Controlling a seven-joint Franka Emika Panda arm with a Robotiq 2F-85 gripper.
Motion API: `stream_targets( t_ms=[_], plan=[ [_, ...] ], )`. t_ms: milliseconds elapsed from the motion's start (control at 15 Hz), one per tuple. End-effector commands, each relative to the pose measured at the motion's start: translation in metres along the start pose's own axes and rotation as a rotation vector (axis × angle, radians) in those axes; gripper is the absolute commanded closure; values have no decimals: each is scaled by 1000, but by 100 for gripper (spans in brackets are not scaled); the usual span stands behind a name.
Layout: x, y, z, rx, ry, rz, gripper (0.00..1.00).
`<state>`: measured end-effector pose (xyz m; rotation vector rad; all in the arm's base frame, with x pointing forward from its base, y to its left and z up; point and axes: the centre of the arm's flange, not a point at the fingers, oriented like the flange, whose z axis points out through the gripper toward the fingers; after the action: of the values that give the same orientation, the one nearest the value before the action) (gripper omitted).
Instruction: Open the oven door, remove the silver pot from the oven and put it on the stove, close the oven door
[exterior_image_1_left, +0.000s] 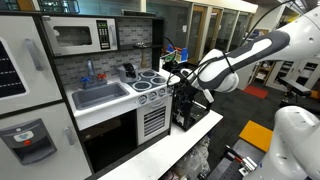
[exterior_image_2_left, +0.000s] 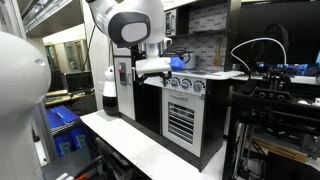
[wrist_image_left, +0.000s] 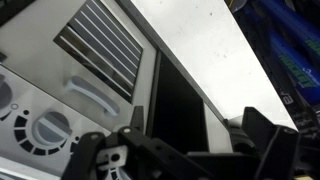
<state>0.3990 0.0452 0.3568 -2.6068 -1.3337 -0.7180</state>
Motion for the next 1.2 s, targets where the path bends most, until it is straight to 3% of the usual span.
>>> stream_targets(
  t_ms=[0,267,667,1133],
  plan=[
    [7,2,46,24,9,-112,0],
    [12,-6,63,2,6,-247,0],
    [10,-2,78,-158,-5,-459,0],
    [10,-7,89,-273,1,-563,0]
  ],
)
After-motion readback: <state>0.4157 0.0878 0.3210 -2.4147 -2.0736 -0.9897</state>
